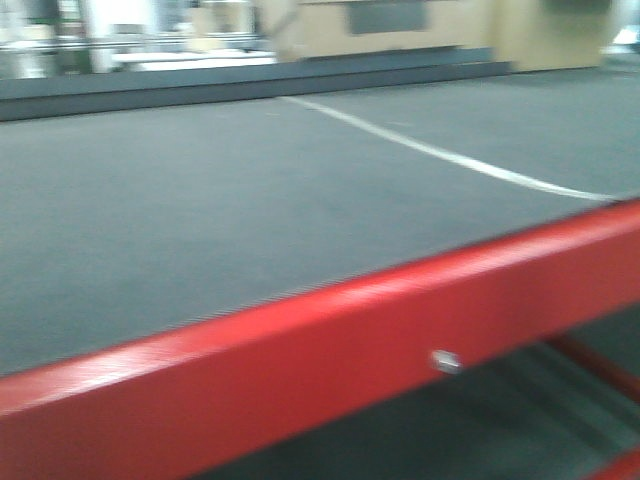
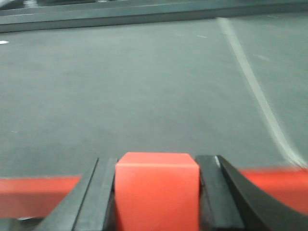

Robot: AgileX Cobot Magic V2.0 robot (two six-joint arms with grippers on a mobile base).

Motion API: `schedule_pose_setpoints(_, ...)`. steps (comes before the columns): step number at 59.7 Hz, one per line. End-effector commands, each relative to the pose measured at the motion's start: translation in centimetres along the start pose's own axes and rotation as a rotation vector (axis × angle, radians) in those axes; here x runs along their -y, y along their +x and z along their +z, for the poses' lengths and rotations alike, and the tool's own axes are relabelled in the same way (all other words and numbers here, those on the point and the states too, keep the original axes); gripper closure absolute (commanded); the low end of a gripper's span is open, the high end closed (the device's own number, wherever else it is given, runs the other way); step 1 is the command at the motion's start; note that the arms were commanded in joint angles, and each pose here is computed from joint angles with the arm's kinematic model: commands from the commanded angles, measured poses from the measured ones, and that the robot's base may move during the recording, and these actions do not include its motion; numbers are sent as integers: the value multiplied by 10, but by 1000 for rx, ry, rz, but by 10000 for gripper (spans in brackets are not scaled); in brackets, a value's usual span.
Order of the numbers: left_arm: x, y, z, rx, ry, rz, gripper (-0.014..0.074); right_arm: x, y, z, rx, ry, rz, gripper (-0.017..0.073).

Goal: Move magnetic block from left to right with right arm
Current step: 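Drive the base away from the first table carrying the cube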

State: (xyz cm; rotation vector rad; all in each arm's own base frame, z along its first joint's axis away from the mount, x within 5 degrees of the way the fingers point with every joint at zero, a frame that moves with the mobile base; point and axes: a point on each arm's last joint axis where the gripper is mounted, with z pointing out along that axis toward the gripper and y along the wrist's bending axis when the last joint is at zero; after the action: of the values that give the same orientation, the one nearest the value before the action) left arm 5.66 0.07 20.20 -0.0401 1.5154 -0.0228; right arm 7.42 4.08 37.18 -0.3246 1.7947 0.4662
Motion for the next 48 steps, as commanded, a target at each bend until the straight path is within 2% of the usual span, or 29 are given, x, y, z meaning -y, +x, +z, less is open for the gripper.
schedule_pose_setpoints(1,0,-6,-1,95,7,-7,710,-3,-16,-4,111,-22,-25,428)
schedule_pose_setpoints(48,0,-6,-1,95,5,-7,710,-3,-16,-4,111,-22,-25,428)
